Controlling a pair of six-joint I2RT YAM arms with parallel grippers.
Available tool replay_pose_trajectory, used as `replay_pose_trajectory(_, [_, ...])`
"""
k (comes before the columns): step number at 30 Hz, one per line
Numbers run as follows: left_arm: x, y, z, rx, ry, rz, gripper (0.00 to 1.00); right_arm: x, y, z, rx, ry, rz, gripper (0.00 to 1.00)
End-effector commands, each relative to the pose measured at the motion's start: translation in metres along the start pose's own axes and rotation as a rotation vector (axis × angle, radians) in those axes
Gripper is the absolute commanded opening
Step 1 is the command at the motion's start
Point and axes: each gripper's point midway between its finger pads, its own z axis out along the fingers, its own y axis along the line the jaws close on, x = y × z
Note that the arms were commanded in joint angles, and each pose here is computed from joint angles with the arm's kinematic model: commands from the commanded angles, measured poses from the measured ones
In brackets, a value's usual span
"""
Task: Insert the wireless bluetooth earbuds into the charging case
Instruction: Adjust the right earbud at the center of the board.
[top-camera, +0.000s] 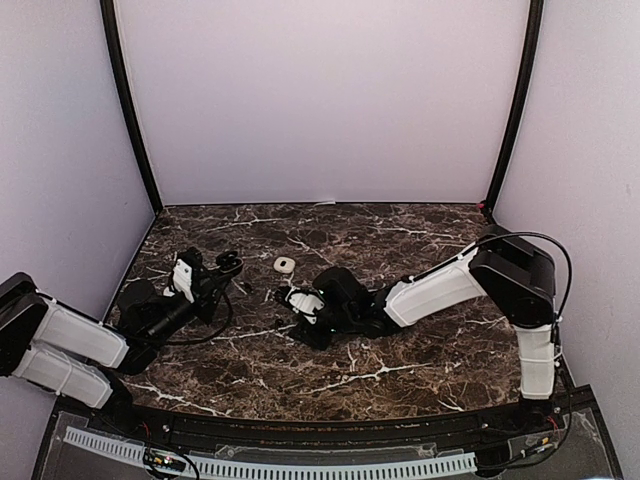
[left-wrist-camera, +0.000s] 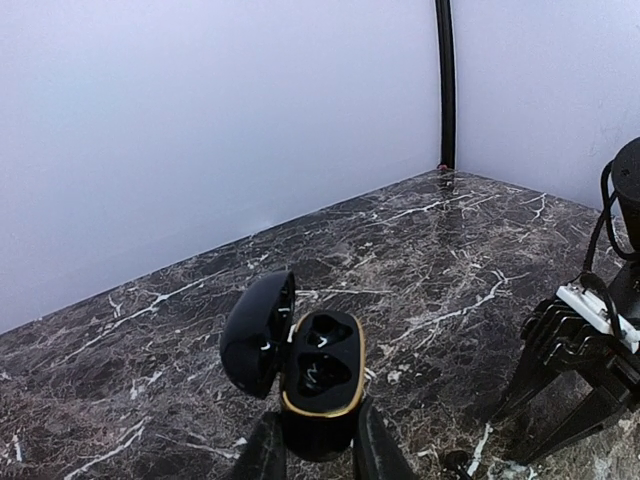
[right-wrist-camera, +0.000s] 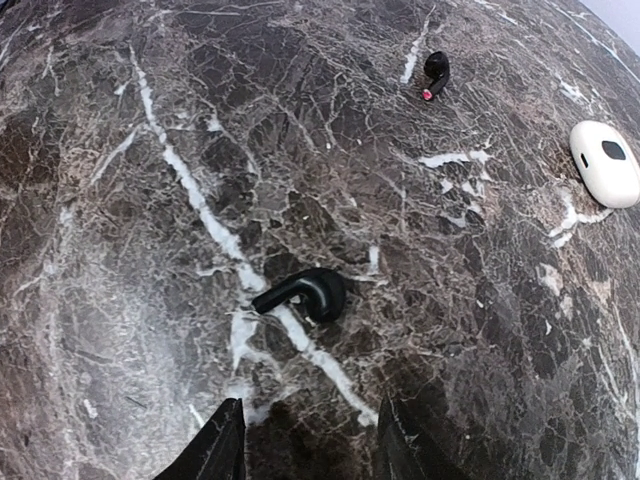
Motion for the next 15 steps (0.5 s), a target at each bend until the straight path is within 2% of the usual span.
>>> replay_pose_trajectory(1, [0.0,0.003,-0.002,-0.01,-0.015,-0.01,0.11,-0.023,-0.012,0.007,0.015,-0.076,-0.076,0.44])
replay_pose_trajectory(15, [0.001,0.002,-0.002,-0.006,-0.014,-0.007,0.1,-0.018,-0.004,0.03,-0.053,-0.065,-0.27,0.38])
